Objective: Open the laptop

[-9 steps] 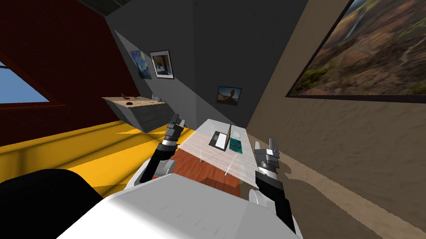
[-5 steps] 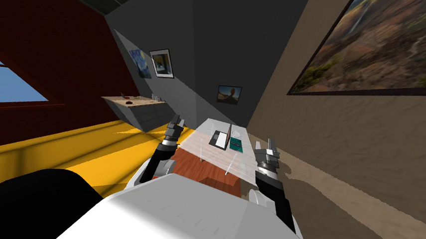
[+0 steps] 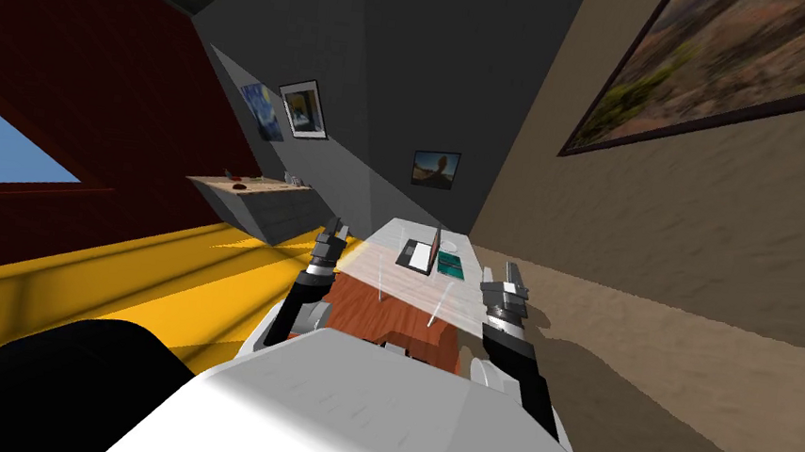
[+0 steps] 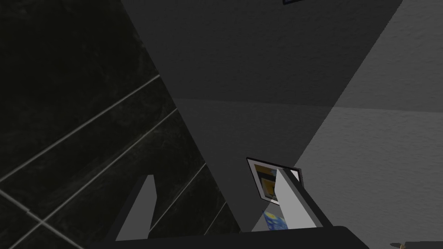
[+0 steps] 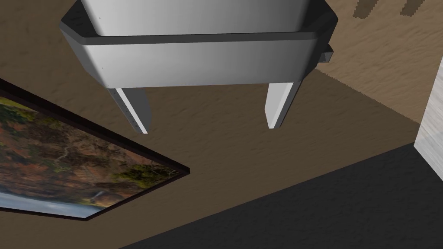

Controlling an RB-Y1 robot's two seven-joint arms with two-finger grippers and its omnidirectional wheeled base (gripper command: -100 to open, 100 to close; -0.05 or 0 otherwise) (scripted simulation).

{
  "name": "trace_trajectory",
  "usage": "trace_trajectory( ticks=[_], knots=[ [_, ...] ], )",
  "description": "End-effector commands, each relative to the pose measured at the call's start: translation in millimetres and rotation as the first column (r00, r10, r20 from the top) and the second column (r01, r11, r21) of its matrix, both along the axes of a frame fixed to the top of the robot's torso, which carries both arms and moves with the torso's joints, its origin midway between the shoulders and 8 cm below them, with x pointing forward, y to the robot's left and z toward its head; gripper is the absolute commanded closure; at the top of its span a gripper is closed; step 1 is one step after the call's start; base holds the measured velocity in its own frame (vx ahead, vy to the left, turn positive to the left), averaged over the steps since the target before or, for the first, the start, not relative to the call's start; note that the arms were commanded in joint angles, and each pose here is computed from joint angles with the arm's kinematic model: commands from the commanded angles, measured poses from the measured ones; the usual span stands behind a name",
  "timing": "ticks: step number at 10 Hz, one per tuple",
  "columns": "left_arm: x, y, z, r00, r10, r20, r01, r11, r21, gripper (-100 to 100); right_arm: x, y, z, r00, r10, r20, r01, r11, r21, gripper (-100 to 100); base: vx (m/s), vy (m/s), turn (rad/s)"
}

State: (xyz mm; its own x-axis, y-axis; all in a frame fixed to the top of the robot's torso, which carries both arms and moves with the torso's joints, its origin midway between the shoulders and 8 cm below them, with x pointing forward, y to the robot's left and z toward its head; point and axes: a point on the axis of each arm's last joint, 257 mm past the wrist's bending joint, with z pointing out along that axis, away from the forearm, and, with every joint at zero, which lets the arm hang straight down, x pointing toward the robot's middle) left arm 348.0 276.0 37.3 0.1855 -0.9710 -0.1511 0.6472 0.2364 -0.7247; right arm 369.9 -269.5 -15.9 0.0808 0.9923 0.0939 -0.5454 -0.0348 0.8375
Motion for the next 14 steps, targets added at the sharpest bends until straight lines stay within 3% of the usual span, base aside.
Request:
trace_trajectory(
  ticks=[1,5,8,11,14],
  knots=[
    [0.0,0.0,0.0,1.0,0.0,0.0,0.0,1.0,0.0,0,1.7,2.5,-3.9,1.0,0.009,-0.018,-0.01,0.999,-0.048,-100,0.006,0.009,0.027],
    [0.1,0.0,-0.3,1.0,0.0,-0.001,0.0,1.0,0.0,0,9.5,4.3,-23.3,0.996,-0.002,-0.09,-0.018,0.976,-0.218,-100,0.002,0.035,0.045],
    [0.1,0.0,-0.3,1.0,0.0,-0.001,0.0,1.0,0.0,0,17.1,-2.3,-43.6,0.987,-0.055,-0.151,-0.004,0.932,-0.362,-100,0.008,0.056,0.073],
    [0.1,0.0,-0.3,1.0,0.0,-0.001,0.0,1.0,0.0,0,24.7,-15.8,-65.9,0.97,-0.138,-0.202,0.017,0.861,-0.509,-100,0.013,0.075,0.089],
    [0.1,0.0,-0.3,1.0,0.0,-0.001,0.0,1.0,0.0,0,31.3,-35.9,-88.9,0.941,-0.244,-0.236,0.034,0.761,-0.648,-100,0.018,0.085,0.11]
  ],
)
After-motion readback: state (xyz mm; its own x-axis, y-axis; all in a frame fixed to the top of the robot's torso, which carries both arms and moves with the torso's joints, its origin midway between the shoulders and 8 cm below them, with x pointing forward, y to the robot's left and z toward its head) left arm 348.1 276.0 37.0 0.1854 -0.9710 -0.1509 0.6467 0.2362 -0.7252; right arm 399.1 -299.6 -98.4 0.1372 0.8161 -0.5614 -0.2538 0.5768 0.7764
